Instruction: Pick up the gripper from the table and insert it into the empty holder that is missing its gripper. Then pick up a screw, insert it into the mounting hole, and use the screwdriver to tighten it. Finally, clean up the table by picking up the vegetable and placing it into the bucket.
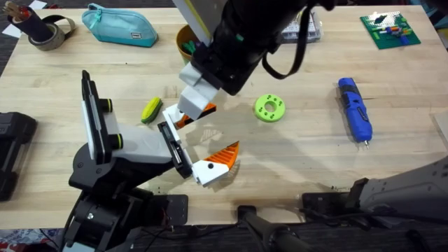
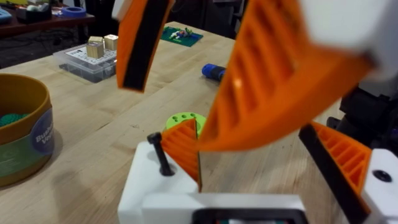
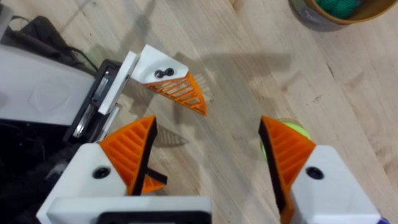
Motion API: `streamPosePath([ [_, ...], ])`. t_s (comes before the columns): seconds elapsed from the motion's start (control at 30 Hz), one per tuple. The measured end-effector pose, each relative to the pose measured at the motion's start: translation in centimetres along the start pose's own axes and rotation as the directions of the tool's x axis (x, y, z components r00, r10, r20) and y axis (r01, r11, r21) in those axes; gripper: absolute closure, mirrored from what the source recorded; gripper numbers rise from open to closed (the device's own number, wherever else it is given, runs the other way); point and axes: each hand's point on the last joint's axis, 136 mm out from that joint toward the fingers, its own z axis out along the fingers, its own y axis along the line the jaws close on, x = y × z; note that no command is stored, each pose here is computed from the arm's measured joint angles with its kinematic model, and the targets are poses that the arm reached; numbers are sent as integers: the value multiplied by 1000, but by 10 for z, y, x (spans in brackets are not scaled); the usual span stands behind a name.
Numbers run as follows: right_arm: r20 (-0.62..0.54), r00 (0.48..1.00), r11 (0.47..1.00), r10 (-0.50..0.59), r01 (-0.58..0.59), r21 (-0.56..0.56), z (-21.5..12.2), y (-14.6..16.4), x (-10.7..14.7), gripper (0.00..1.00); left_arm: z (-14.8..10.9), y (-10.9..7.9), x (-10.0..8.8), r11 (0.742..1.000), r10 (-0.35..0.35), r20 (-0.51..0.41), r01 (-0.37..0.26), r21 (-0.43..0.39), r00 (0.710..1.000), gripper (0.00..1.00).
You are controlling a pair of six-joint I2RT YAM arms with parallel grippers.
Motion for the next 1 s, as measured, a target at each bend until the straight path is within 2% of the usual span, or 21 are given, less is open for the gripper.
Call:
streamPosePath([
  [0.33, 17, 1000, 999, -4, 5, -47, -3, 9, -3, 13, 0, 0, 0, 1000, -1, 0, 1, 1, 1000, 14],
  [0.67, 106, 994, 986, -18, 36, -162, -3, 30, -25, 13, 0, 0, 0, 1000, 0, 0, 0, 1, 1000, 15],
  [1.0, 13, 1000, 980, -13, 15, -197, 41, 33, -28, 21, 0, 0, 0, 1000, -1, 0, 1, 1, 1000, 14],
])
